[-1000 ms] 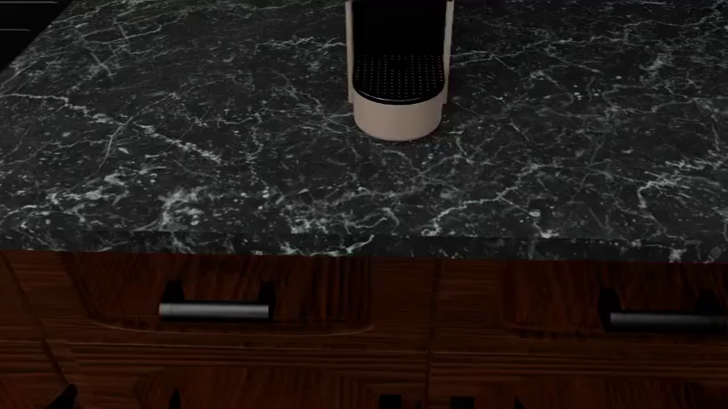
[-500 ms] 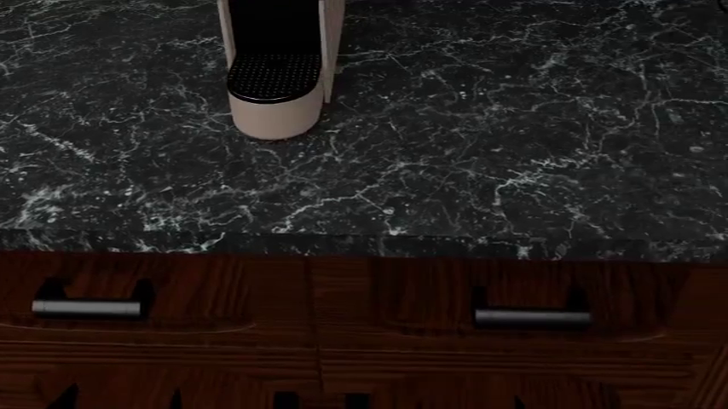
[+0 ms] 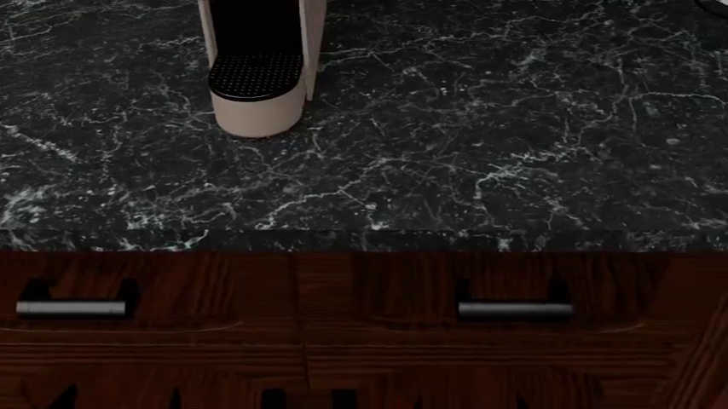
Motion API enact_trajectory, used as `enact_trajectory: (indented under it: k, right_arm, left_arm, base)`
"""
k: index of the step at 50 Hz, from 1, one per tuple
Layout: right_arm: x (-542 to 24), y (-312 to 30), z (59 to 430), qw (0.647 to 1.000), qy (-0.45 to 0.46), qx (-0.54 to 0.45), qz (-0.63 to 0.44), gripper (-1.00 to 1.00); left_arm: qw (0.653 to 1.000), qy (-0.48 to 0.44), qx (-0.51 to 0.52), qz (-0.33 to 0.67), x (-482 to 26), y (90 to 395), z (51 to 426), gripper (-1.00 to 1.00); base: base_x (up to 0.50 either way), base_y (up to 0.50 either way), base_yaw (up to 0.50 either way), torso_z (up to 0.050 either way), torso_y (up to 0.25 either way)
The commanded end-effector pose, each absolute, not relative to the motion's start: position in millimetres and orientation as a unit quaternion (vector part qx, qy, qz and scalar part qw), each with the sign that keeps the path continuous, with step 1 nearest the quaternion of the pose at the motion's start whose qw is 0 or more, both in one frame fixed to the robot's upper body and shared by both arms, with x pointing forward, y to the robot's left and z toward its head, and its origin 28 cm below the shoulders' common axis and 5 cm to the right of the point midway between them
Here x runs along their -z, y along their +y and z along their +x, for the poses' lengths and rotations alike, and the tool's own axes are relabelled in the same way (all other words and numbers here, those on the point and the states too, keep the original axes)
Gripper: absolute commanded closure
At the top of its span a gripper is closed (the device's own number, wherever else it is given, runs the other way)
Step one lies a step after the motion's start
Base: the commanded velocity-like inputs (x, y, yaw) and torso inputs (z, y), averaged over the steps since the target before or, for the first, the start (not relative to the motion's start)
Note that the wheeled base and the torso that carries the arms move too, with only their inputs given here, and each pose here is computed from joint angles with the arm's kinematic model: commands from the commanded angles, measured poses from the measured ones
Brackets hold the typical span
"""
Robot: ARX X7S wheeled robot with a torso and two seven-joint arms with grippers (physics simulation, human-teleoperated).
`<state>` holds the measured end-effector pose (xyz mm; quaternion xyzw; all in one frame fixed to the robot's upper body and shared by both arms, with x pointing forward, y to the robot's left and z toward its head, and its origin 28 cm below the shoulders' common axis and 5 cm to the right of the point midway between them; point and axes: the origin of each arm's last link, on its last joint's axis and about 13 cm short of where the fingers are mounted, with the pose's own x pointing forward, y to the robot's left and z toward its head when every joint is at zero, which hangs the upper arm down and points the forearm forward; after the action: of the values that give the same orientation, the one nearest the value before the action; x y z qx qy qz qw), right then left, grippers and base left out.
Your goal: Navigate to the shelves.
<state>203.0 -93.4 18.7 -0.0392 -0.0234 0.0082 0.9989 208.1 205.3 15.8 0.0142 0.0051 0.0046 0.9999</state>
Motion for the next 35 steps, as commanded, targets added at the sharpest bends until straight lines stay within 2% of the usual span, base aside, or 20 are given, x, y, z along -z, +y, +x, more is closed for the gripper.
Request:
enact_trajectory:
  k: [1,35]
  right_arm:
    - [-18.8,-94.2,202.8,0.999,-0.03,-0.003,-0.042,-1.0]
    - [-18.4,-93.9,202.7,0.999,-0.026,0.0,-0.047,-1.0]
  left_arm:
    - [1.0,0.007,-0.006,0.015,-15.6,204.5,208.1,-1.0]
    - [1.0,0.007,-0.006,0.015,-16.0,204.8,207.9,-1.0]
  base:
    - [-0.13,0.0,-0.5,0.0,0.0]
    - [-0.13,0.02,-0.5,0.0,0.0]
